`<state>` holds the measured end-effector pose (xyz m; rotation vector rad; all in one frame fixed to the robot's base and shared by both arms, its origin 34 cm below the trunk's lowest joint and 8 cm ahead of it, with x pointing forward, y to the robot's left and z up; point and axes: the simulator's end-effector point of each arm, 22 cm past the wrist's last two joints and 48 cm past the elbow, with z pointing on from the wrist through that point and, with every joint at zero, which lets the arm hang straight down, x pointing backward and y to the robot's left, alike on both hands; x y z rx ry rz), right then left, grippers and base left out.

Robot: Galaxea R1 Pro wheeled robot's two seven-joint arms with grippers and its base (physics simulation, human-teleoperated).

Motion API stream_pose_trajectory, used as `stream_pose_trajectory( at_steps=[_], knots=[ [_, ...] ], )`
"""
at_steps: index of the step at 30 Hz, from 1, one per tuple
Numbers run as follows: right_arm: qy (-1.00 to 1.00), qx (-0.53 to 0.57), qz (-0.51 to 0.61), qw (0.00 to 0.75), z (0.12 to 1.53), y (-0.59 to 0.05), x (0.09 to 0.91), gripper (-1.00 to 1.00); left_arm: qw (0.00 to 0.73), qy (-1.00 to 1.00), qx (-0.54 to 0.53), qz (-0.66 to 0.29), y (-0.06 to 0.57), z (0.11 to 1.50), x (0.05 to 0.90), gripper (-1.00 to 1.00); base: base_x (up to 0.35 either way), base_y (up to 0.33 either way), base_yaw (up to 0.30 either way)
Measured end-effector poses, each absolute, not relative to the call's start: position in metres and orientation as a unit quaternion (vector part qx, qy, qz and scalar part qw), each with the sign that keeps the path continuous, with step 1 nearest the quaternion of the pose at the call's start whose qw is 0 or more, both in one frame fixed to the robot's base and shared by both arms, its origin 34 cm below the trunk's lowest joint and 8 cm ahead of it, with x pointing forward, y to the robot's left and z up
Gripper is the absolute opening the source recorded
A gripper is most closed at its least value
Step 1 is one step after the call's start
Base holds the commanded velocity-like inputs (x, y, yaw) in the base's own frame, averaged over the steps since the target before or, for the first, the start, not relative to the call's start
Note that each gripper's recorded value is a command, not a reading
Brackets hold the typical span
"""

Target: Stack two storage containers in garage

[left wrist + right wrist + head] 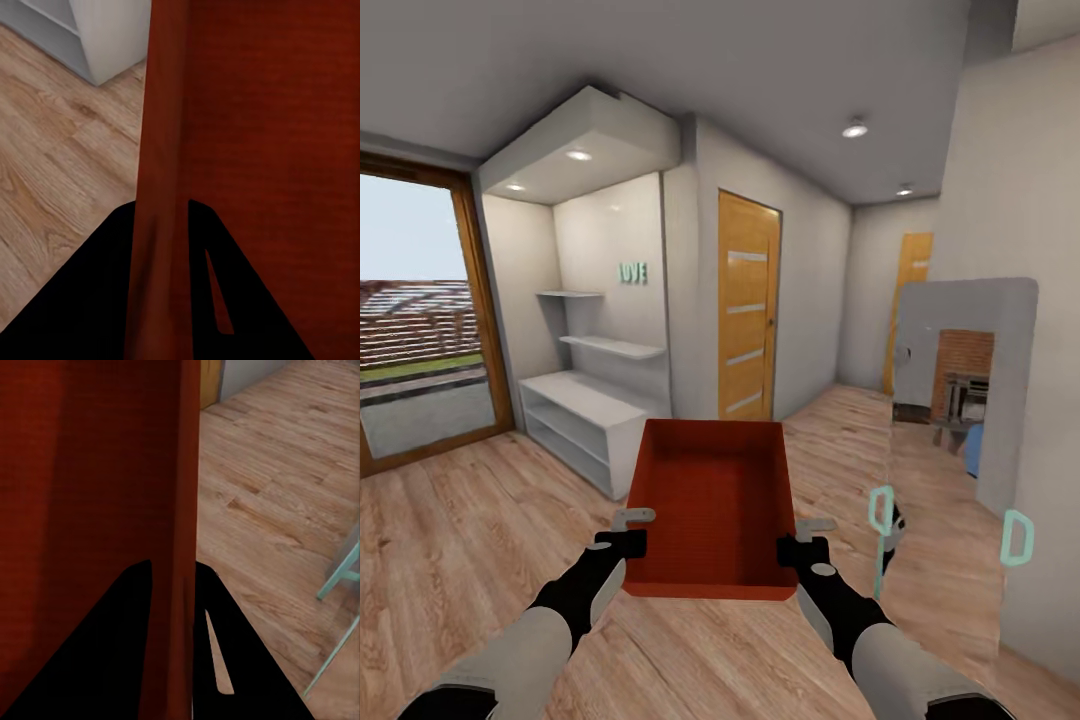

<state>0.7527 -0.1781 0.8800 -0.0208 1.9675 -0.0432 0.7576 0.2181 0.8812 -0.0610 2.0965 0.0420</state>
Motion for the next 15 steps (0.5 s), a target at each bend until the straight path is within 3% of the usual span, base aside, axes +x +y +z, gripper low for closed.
stream_pose_trajectory(
  at_steps=[15],
  knots=[
    [0.831, -0.010, -0.018, 0.556, 0.8819, -0.1812, 0.7542, -1.00, 0.501, 0.865, -0.027, 0.018, 0.2149, 0.8824, 0.7579, -1.00, 0.322, 0.000, 0.000]
  ],
)
